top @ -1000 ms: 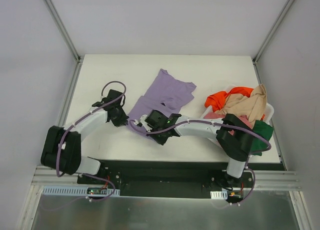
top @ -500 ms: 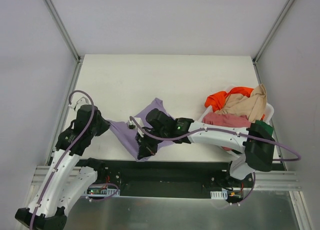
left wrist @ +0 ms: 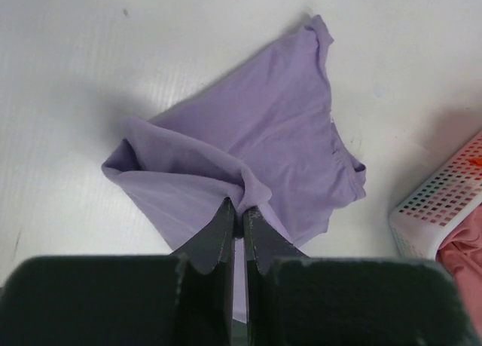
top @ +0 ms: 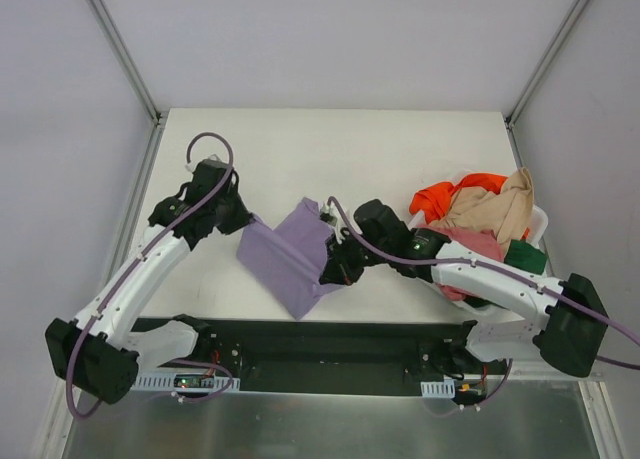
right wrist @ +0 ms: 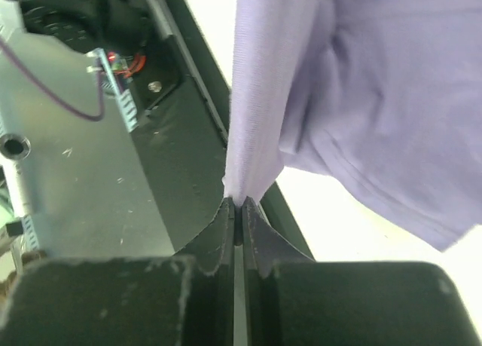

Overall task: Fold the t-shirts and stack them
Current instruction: Fold the long partially folded tshirt into a neat square

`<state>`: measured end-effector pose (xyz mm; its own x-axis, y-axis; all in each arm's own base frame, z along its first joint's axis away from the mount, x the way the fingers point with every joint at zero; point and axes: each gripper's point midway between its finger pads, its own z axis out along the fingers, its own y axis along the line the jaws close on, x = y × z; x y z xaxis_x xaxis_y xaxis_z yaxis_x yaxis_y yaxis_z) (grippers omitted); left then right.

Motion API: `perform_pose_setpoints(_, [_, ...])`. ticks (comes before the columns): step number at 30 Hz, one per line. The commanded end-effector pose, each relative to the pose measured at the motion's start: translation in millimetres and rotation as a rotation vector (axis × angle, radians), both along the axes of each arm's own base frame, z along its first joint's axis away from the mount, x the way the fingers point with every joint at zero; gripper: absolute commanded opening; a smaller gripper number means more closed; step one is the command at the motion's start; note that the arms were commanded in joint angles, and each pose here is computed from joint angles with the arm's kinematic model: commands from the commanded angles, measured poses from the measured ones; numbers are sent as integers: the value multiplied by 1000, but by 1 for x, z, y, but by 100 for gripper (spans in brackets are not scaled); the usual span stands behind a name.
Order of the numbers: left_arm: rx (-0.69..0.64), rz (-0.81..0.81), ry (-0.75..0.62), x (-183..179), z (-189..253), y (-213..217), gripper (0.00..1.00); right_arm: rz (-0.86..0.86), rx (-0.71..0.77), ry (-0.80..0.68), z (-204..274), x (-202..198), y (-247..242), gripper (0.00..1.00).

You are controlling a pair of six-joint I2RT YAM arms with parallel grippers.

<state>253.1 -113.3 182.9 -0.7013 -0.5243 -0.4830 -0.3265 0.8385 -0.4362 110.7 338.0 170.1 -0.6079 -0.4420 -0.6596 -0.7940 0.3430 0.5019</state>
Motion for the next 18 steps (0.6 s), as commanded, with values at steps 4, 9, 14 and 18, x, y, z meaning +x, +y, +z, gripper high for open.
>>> perform_pose_setpoints(4, [37, -11, -113, 65, 27, -24, 0, -187, -105, 43, -18, 24, -49, 0])
perform_pose_setpoints(9, [49, -32, -58, 92, 12, -41, 0, -277, -128, 34, -23, 49, -67, 1])
perform_pose_setpoints(14, [66, -51, -27, 118, 0, -53, 0, -339, -161, 53, -32, 68, -78, 0])
perform_pose_setpoints(18, [69, -78, 25, 131, -20, -64, 0, -390, -209, 74, -46, 82, -90, 0])
